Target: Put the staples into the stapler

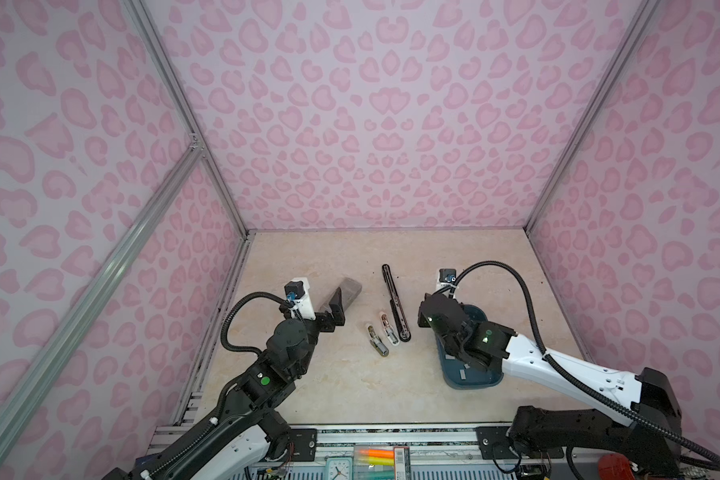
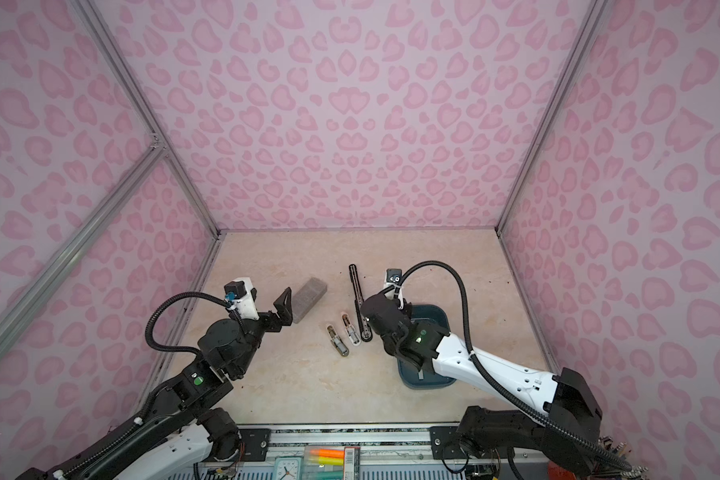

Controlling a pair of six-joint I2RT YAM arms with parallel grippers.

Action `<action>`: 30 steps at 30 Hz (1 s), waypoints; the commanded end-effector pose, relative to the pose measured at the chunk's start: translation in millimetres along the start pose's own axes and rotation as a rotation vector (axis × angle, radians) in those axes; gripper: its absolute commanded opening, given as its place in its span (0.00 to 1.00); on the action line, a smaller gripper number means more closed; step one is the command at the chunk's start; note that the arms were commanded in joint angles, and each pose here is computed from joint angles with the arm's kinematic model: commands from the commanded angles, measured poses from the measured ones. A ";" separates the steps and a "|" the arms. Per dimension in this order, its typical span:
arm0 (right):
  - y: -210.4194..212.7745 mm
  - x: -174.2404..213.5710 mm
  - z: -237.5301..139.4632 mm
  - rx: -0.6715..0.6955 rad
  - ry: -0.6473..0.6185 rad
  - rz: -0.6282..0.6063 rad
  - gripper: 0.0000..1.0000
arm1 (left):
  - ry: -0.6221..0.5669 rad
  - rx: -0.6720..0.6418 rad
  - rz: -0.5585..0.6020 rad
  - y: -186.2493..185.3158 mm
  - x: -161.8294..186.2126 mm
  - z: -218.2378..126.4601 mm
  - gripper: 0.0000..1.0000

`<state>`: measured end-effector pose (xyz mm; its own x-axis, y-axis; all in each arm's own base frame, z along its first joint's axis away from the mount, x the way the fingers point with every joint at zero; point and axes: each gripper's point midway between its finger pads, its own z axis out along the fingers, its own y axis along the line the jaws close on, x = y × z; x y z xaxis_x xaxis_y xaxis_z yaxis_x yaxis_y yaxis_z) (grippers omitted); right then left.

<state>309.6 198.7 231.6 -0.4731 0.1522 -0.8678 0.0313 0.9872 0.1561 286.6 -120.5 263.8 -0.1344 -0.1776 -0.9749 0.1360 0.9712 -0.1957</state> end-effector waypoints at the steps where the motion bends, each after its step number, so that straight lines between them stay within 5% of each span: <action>1: -44.3 22.2 16.3 0.143 0.162 -0.100 0.21 | -0.022 0.050 0.048 -3.9 5.9 16.2 0.98; 3: -72.6 26.3 23.6 0.216 0.190 -0.093 0.20 | 0.041 0.068 0.145 -0.6 26.0 30.5 0.98; 6: -93.0 27.2 22.4 0.237 0.158 -0.071 0.20 | 0.057 -0.018 0.138 15.5 20.4 48.2 0.98; 13: -101.8 30.0 14.1 0.131 0.079 -0.049 0.32 | 0.078 0.185 0.174 -14.6 26.8 67.4 0.98; 21: -112.4 92.3 28.0 0.168 0.316 0.002 0.22 | 0.129 0.122 0.103 13.2 25.8 88.4 0.98; 30: -119.7 136.7 17.5 0.171 0.458 0.092 0.24 | 0.134 0.158 0.099 9.2 29.5 83.8 0.98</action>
<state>268.8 100.7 96.7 -0.7710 0.1902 -0.6078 0.1848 0.9801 0.0722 364.2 -126.5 215.9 -0.2698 -0.0278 -0.9625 0.2867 0.9519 -0.1079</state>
